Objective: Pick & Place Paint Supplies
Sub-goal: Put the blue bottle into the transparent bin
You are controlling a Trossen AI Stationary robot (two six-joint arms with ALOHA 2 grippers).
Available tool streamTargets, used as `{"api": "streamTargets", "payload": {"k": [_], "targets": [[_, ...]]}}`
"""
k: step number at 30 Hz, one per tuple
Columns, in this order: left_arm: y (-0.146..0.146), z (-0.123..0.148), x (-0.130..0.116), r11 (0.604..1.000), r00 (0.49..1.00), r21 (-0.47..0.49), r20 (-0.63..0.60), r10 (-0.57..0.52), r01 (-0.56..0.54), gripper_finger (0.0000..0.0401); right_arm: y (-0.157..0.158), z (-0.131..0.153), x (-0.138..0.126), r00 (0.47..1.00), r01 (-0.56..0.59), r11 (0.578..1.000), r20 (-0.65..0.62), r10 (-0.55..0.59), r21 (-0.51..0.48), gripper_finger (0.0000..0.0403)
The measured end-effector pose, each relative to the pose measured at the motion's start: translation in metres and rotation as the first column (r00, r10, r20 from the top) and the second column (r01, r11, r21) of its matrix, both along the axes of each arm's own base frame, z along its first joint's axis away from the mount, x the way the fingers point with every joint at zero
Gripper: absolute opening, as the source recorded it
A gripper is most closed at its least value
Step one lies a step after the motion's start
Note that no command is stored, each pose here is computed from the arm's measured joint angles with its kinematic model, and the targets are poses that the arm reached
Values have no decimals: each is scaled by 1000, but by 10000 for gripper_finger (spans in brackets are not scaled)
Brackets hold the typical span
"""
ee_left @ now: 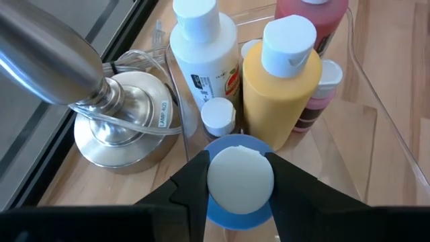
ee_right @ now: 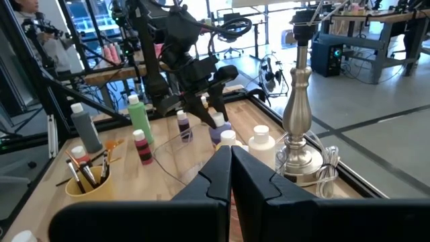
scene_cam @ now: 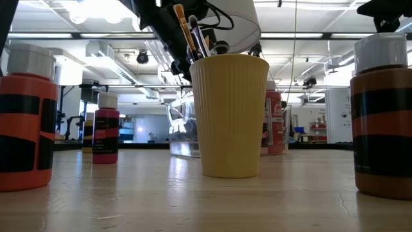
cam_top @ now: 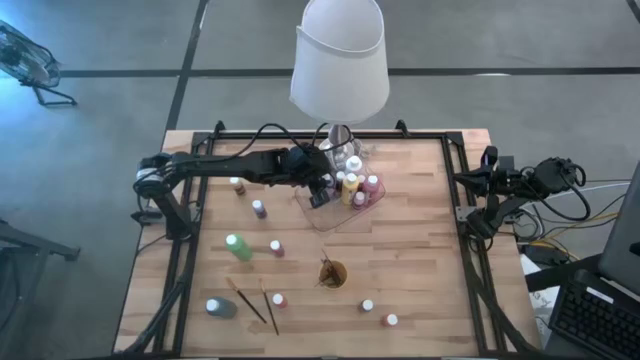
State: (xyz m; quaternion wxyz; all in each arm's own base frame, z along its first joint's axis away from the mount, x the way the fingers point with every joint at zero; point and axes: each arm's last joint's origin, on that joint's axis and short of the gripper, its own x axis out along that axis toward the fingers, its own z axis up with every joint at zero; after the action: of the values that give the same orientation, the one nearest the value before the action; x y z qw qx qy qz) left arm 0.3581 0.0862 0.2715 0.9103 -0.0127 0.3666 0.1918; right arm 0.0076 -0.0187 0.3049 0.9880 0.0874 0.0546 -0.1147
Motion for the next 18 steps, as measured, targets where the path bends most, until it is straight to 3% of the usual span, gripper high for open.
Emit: {"api": "streamTargets", "payload": {"k": [9, 18], "targets": [[2, -4, 3, 1000, 1000, -1, 5, -1, 1, 131, 0, 0, 0, 1000, 0, 1000, 0, 0, 0, 8], [5, -12, 11, 1000, 1000, 15, 8, -5, 5, 166, 0, 0, 0, 1000, 1, 1000, 0, -1, 0, 8]]}}
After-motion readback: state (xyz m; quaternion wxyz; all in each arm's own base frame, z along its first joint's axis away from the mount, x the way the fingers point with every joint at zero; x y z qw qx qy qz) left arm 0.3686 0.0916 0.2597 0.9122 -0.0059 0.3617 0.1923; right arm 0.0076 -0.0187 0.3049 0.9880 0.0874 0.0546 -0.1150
